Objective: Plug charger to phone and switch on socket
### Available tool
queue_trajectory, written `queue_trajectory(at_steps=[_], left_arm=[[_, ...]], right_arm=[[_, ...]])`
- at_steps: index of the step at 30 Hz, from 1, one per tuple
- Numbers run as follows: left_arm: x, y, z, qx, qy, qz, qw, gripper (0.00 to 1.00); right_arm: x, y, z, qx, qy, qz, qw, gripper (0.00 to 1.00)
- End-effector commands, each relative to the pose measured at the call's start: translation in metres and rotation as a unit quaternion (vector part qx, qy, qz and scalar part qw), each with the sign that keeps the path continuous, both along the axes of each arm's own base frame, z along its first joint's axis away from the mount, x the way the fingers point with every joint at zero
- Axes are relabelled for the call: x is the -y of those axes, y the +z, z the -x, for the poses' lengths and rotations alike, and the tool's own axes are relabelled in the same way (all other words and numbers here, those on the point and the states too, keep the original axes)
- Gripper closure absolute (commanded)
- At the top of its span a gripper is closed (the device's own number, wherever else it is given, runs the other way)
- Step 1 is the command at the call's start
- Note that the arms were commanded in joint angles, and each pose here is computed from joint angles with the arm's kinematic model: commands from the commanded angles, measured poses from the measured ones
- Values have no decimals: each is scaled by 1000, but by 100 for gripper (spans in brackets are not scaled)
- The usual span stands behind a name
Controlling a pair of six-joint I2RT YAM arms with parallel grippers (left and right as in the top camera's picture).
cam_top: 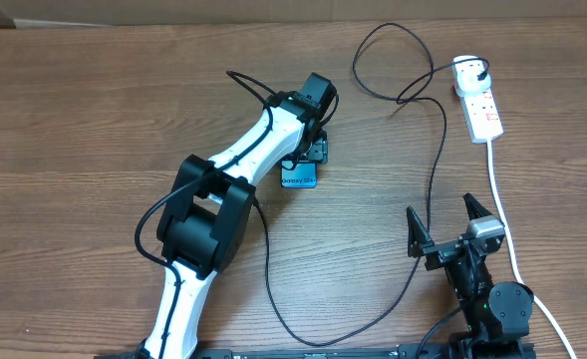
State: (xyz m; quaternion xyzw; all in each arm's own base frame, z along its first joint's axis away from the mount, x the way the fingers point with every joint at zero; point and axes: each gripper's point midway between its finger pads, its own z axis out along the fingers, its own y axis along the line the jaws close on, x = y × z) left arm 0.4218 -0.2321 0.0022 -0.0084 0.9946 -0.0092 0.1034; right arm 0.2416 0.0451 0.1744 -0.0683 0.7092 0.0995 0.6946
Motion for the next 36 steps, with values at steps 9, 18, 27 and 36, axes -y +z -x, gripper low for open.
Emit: queue_trajectory(at_steps=[9,18,27,36], left_arm=[[-11,-33,15,-34,-12,-32,999,23],[-12,-33,15,-33,-14,-32,999,19],[-12,-33,15,-33,-33,-37,998,23],[-10,-31,15,-36,-34,-32,998,23]], right_arm=[[-2,-1,0,2,5,-2,1000,0],[-2,-1,0,2,5,-2,1000,0],[-2,-1,0,2,5,-2,1000,0],[-2,-1,0,2,5,-2,1000,0]])
